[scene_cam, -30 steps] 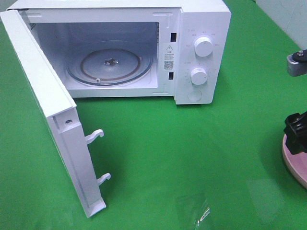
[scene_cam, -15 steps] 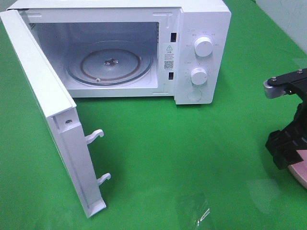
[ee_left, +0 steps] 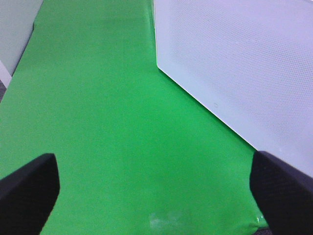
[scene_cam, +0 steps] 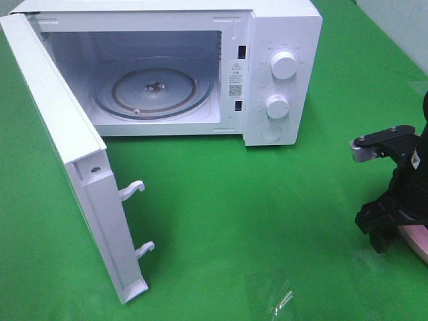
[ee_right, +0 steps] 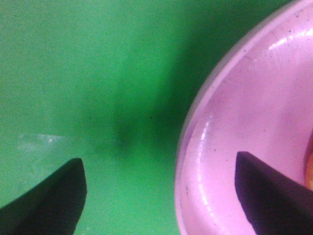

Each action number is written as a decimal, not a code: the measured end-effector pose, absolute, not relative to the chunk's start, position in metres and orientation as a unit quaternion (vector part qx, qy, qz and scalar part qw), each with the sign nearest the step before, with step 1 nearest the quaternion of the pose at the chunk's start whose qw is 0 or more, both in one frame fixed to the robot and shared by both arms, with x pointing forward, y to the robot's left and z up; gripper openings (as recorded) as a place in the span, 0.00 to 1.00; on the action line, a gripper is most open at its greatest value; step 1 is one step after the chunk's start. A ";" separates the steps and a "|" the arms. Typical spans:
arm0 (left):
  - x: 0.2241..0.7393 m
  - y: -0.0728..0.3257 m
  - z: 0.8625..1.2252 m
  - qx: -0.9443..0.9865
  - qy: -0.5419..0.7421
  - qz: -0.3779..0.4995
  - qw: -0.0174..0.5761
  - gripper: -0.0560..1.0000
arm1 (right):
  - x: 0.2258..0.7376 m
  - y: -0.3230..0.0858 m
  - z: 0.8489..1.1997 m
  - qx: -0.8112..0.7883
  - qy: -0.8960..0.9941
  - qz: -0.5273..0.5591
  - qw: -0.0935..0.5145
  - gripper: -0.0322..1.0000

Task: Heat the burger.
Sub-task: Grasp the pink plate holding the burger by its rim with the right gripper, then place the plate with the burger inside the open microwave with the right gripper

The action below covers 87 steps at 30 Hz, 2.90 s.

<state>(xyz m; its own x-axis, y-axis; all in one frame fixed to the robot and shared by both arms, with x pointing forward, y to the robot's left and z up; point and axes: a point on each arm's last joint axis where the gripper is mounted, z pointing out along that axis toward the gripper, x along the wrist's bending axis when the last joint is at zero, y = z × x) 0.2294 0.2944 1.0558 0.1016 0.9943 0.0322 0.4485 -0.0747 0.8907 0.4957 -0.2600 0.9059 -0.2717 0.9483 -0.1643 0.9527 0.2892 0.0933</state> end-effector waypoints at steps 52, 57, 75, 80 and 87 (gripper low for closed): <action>0.229 0.294 1.056 0.638 0.565 0.360 0.379 0.98 | 0.505 -0.275 0.881 0.595 0.792 -0.056 0.124 0.11; 0.229 0.294 1.056 0.638 0.565 0.360 0.379 0.98 | 0.503 -0.273 0.882 0.585 0.798 -0.075 0.127 0.07; 0.229 0.294 1.056 0.638 0.565 0.360 0.379 0.98 | 0.467 -0.238 0.914 0.531 0.821 -0.106 0.181 0.06; 0.229 0.294 1.056 0.638 0.565 0.360 0.379 0.98 | 0.442 -0.230 0.921 0.515 0.830 -0.102 0.189 0.06; 0.229 0.294 1.056 0.638 0.565 0.360 0.379 0.98 | 0.416 -0.220 0.935 0.480 0.848 -0.081 0.210 0.06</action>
<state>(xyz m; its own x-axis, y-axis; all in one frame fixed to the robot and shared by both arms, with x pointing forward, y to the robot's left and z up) 0.2294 0.2944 1.0558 0.1016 0.9943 0.0322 0.4485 -0.0747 0.8907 0.4160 -0.2197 0.9346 -0.4507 0.7805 -0.4333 0.8485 0.5254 0.0638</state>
